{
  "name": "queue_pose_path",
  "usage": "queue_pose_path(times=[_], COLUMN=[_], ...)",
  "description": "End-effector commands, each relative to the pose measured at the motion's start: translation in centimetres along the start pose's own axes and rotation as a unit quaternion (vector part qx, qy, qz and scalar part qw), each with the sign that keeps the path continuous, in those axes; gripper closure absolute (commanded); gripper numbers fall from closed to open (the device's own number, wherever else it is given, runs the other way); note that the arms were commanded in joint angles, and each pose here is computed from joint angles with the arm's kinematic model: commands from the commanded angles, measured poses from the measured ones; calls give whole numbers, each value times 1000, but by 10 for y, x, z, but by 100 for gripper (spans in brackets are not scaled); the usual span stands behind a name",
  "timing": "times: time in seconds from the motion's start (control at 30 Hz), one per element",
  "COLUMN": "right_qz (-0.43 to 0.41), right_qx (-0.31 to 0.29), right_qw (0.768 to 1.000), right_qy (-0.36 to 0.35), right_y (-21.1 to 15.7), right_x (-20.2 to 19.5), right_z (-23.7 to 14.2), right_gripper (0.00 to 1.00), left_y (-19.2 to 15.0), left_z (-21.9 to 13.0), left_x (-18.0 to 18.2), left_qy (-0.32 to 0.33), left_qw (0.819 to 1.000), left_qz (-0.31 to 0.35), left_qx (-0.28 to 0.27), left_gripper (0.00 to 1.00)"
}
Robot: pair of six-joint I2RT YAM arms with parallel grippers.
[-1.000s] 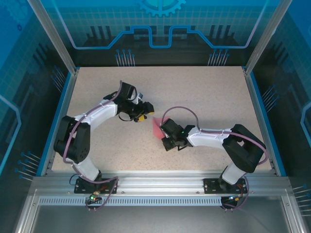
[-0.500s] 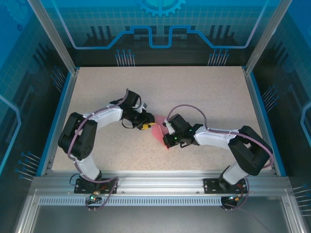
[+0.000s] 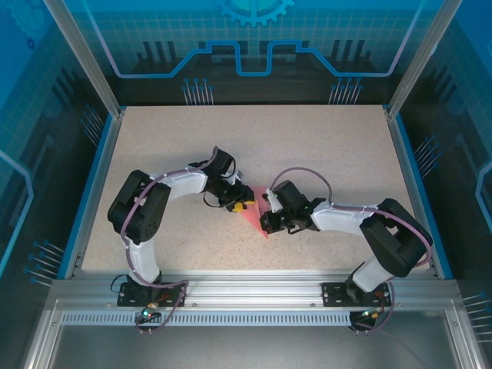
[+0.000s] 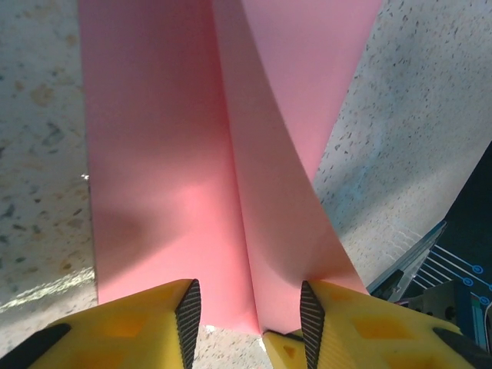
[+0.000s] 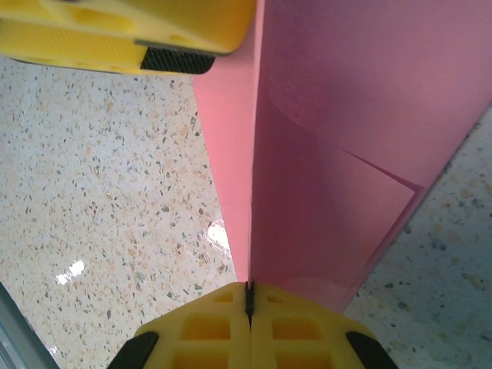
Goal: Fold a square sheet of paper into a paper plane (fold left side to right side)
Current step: Fourth fold the wing at the center of the table.
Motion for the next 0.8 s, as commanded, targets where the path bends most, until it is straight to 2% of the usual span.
queue_pose_path(times=[0.0,0.57,0.77], right_qz=[16,34,33], right_qx=[-3,6,0], right_qw=[1000,999,999], right_qy=[16,30,33], right_y=[-1,-5,0], right_x=[-2,-6,-5], right_z=[1,7,4], right_gripper=[98,96,87], left_y=[1,9,9], left_z=[4,19,22], left_x=[-7,12,18], left_qy=[-7,36,47], left_qw=[1000,999,998], left_qz=[-1,-33,-43], left_qx=[8,7,9], left_gripper=[58,53,53])
Point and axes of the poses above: each hand's point on the last joint's axis, 136 mm out from that joint toward the fingers, its own z axis out along the fingers, its own x axis along the line the jaws close on, y = z × x, the point moved 1 cm from there along -z, back along the fingers, and after that the axes turned 14 degrees about -z, right-handed, at the moved point
